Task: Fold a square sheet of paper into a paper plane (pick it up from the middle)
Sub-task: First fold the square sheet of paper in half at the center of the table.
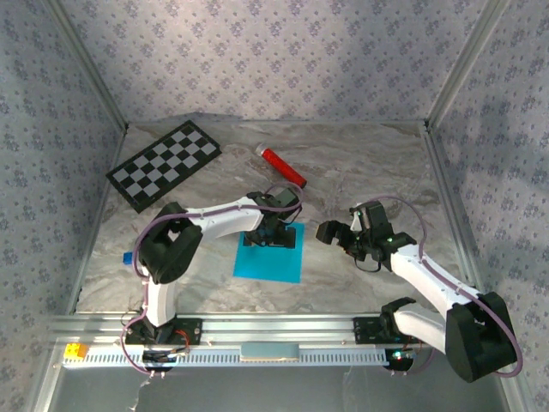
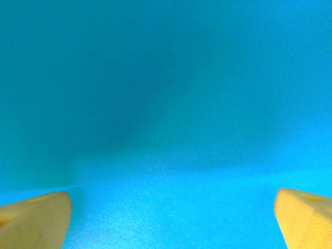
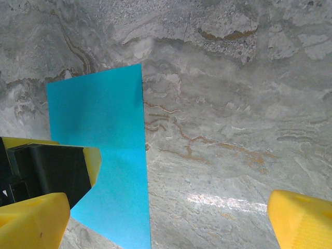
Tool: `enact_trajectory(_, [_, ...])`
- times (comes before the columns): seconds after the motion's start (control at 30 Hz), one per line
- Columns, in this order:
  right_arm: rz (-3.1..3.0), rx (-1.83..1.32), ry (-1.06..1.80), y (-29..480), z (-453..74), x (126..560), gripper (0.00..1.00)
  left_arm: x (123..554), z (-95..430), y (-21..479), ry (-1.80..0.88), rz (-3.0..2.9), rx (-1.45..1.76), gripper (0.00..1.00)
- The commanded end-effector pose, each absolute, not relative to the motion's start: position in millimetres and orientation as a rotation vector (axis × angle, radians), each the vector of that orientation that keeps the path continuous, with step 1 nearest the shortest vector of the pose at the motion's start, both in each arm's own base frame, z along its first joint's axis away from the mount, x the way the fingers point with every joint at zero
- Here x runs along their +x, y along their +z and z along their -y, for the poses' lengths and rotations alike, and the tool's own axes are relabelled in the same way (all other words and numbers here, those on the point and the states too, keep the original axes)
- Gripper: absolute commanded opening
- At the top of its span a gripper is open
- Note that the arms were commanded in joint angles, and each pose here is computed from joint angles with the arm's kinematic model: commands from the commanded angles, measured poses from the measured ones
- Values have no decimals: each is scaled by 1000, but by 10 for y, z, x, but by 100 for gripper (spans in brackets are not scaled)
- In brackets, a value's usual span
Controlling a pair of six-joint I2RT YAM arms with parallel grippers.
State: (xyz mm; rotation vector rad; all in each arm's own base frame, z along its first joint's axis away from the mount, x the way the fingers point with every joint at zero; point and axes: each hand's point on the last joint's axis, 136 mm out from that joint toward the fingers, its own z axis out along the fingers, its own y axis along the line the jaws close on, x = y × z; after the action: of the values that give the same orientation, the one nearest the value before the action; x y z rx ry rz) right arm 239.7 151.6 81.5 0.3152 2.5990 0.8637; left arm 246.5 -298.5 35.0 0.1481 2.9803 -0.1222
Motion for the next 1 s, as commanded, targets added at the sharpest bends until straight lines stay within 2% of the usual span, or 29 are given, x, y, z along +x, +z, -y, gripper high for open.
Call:
enact_trajectory(0.0, [-2618, 323, 861, 782, -1496, 2347, 100, 2416, 2914, 238, -68, -3023, 167, 100])
enact_trajectory(0.4, [-2626, 327, 855, 744, -1495, 2341, 100, 2270, 2871, -116, -10, -3101, 167, 98])
enact_trajectory(0.73, [-2628, 335, 854, 736, -1493, 2346, 100, 2278, 2887, -68, -2, -3086, 173, 93])
enact_trajectory(0.87, [-2623, 333, 853, 754, -1493, 2352, 100, 2322, 2961, 30, -40, -3054, 178, 83])
enact_trajectory(0.93, [-2619, 336, 844, 771, -1482, 2361, 100, 2345, 3000, 90, -61, -3037, 179, 71])
enact_trajectory(0.97, [-2616, 337, 840, 779, -1476, 2363, 100, 2357, 3016, 124, -70, -3027, 179, 68])
